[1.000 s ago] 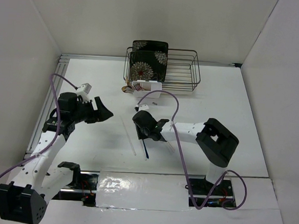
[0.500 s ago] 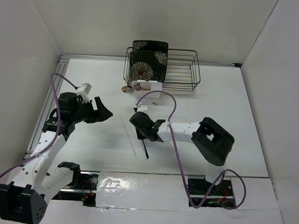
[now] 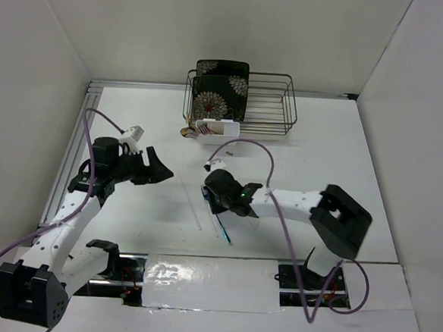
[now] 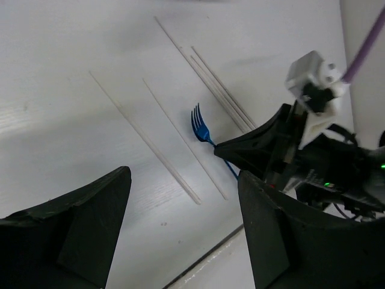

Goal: Sort the eating utensils into containers

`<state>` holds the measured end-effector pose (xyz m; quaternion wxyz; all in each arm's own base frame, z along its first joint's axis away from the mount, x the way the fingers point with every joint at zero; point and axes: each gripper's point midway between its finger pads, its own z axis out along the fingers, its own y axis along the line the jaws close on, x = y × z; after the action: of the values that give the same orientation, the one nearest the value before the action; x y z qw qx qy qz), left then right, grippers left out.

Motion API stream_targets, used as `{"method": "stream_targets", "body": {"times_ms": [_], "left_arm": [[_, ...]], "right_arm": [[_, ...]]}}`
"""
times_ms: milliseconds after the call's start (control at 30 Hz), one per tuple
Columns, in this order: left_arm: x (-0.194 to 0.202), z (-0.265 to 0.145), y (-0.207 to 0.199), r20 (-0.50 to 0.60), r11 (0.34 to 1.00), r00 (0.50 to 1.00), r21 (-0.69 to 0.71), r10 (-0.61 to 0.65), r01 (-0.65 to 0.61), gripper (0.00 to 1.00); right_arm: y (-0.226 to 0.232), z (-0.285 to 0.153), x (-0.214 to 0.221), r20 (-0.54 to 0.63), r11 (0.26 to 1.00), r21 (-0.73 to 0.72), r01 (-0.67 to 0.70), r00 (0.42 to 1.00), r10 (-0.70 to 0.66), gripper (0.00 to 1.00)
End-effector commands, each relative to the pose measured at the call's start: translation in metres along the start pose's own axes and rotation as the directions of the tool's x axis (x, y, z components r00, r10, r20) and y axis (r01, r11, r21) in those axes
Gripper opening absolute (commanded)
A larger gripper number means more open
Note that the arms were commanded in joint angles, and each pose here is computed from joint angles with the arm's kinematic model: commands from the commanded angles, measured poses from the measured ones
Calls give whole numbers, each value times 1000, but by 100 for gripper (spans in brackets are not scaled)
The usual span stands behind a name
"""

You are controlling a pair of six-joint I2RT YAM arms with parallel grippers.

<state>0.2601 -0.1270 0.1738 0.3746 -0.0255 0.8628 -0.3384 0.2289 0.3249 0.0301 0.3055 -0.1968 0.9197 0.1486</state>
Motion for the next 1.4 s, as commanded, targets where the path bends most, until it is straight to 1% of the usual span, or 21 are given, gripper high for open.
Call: {"method": "stream_targets", "body": {"times_ms": [0,33,67,133,200,267,500,667,700,767,800,900,933,1000,1033,1100,1167,1233,1267,1333,1367], "left_arm": [[11,3,-26,-39,990,999,141,21,-16,83],[14,7,-24,-55,989,998,146,13,-5,83],[17,7,-28,-65,987,998,159,18,-8,83],[23,10,-39,-98,981,995,196,34,-15,83],[28,16,-38,-134,981,991,193,20,6,81],[31,19,-53,-143,973,988,229,57,-23,81],[30,28,-75,-148,960,981,269,127,-83,80],[37,39,-76,-183,966,974,242,134,-88,74],[39,42,-76,-193,967,972,238,133,-85,68],[40,43,-79,-194,965,971,246,138,-88,62],[37,45,-79,-183,966,973,242,139,-93,55],[33,46,-81,-172,967,975,235,140,-97,43],[32,46,-81,-170,967,975,235,146,-104,36],[32,47,-82,-169,966,974,236,152,-109,27],[30,47,-84,-165,964,974,241,153,-111,18],[28,47,-85,-160,963,975,243,154,-112,6],[26,46,-88,-148,958,975,256,168,-126,0],[22,46,-90,-131,953,974,266,187,-147,0],[19,46,-93,-119,949,973,272,196,-158,0],[9,47,-92,-83,948,971,252,223,-196,0],[-2,46,-97,-51,941,967,249,250,-230,0]], "right_arm": [[38,-55,-48,177,969,-247,28,984,16,0],[48,-73,-61,221,951,-304,45,975,25,0],[48,-80,-66,240,949,-311,49,970,28,0],[53,-89,-69,255,937,-341,79,967,11,0],[59,-98,-71,271,922,-371,108,963,-4,0],[63,-107,-79,297,911,-392,126,955,-5,0],[69,-114,-87,308,903,-404,150,951,-20,0],[71,-124,-95,334,898,-413,155,943,-9,0],[71,-123,-95,333,898,-411,157,943,-13,0],[72,-122,-94,331,894,-417,166,943,-21,0],[72,-122,-94,331,894,-417,164,944,-19,0],[75,-125,-93,328,887,-431,165,945,-16,0],[74,-126,-91,327,887,-432,164,945,-16,0],[74,-127,-91,332,886,-431,171,943,-20,0],[73,-129,-94,340,887,-430,171,940,-16,0],[74,-130,-93,343,885,-431,177,939,-21,0],[72,-129,-89,323,889,-422,177,946,-35,0],[71,-131,-88,309,891,-420,171,950,-37,1],[67,-134,-91,306,902,-400,162,951,-36,4],[62,-140,-93,292,916,-377,139,956,-25,27],[49,-145,-100,282,935,-337,111,959,-12,55]]}}
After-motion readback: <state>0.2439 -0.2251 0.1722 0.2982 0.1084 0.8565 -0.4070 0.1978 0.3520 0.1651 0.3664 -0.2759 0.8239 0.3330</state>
